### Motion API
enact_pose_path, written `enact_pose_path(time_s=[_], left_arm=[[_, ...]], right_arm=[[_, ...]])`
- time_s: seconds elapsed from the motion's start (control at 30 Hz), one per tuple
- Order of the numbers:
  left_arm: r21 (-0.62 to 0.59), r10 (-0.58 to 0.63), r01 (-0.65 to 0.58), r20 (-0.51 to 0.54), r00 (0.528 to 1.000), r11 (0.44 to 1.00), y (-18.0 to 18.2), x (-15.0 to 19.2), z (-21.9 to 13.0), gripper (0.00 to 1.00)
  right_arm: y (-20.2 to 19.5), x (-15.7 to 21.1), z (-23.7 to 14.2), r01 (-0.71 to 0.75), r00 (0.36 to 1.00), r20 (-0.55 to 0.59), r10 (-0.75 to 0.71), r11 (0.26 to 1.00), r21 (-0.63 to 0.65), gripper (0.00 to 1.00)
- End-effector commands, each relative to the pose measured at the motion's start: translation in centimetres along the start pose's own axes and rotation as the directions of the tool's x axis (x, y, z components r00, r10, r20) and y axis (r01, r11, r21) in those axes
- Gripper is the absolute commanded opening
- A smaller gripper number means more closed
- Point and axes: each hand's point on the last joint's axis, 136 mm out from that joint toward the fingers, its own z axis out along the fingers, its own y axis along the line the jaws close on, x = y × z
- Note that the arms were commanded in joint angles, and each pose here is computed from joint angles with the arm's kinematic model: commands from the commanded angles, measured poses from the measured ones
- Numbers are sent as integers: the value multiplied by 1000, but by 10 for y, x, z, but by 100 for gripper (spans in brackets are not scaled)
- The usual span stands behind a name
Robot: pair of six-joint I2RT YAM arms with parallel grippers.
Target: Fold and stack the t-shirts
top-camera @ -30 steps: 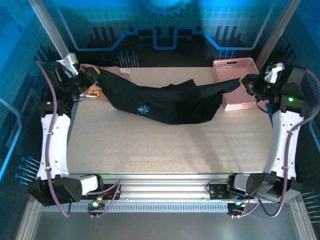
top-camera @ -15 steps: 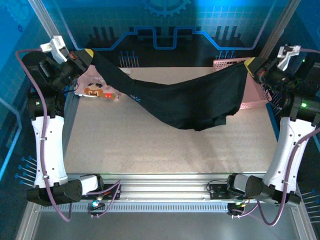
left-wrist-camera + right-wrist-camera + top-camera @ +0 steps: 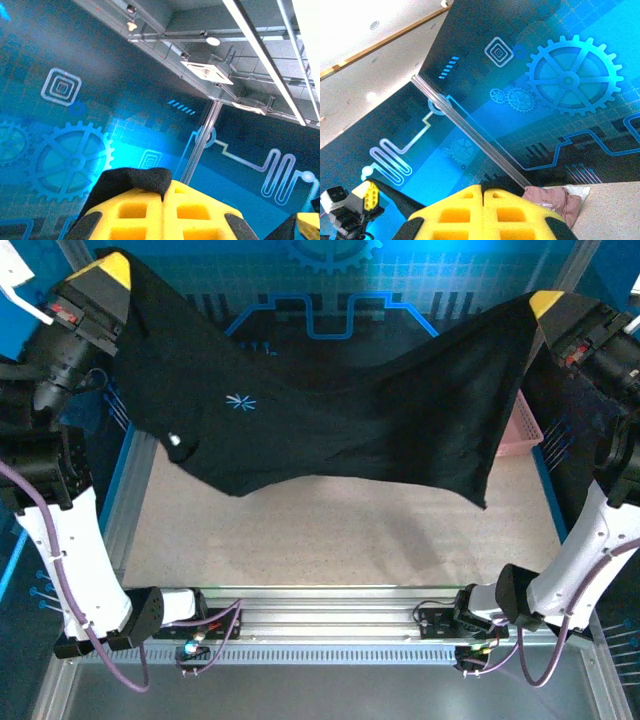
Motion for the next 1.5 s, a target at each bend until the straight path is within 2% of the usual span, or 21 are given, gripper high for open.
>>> enact_pose_path(time_s=[0.0,0.13,0.27,0.4,0.47,0.53,0.63,0.73,0.83,0.97,1.07,1.3,1.4,1.47], left_arm=[[-30,-9,10,15,1000,1000,19,-2,11,0],[-69,-65,64,-14,998,996,57,16,27,0],[-45,-217,215,-27,976,975,107,45,57,0],[-77,-292,284,-140,946,956,143,102,102,0],[-118,-338,318,-242,909,941,166,144,130,0],[-152,-368,337,-299,880,929,190,177,153,0],[-199,-423,376,-312,851,905,229,204,177,0],[-143,-461,438,-272,845,887,241,201,194,0],[-108,-471,459,-191,861,882,253,174,194,0],[-77,-393,386,-135,910,919,243,131,178,0],[-30,-367,366,-110,924,930,232,105,168,0],[84,-245,262,-177,953,961,185,84,150,0],[83,-244,271,-243,939,959,178,98,140,0],[51,-256,284,-299,919,958,180,120,128,0]], right_arm=[[-18,-10,8,-50,999,-5,50,999,13,0],[-45,-14,20,-77,997,-14,78,996,33,0],[-87,-6,53,-118,989,-83,123,991,63,0],[-139,8,100,-165,972,-155,178,982,97,0],[-165,12,126,-187,962,-184,204,977,103,0],[-192,13,152,-208,953,-201,227,972,111,0],[-237,6,192,-269,939,-193,284,958,98,0],[-259,-10,216,-321,935,-147,322,947,34,0],[-267,-26,222,-340,937,-96,336,940,-23,0],[-237,-42,207,-265,963,-72,260,963,-57,0],[-222,-50,189,-215,975,-65,211,975,-62,0],[-208,-56,148,-154,984,-94,152,988,-12,0],[-217,-28,137,-143,972,-181,151,988,56,0],[-239,4,126,-169,947,-251,202,975,146,0]])
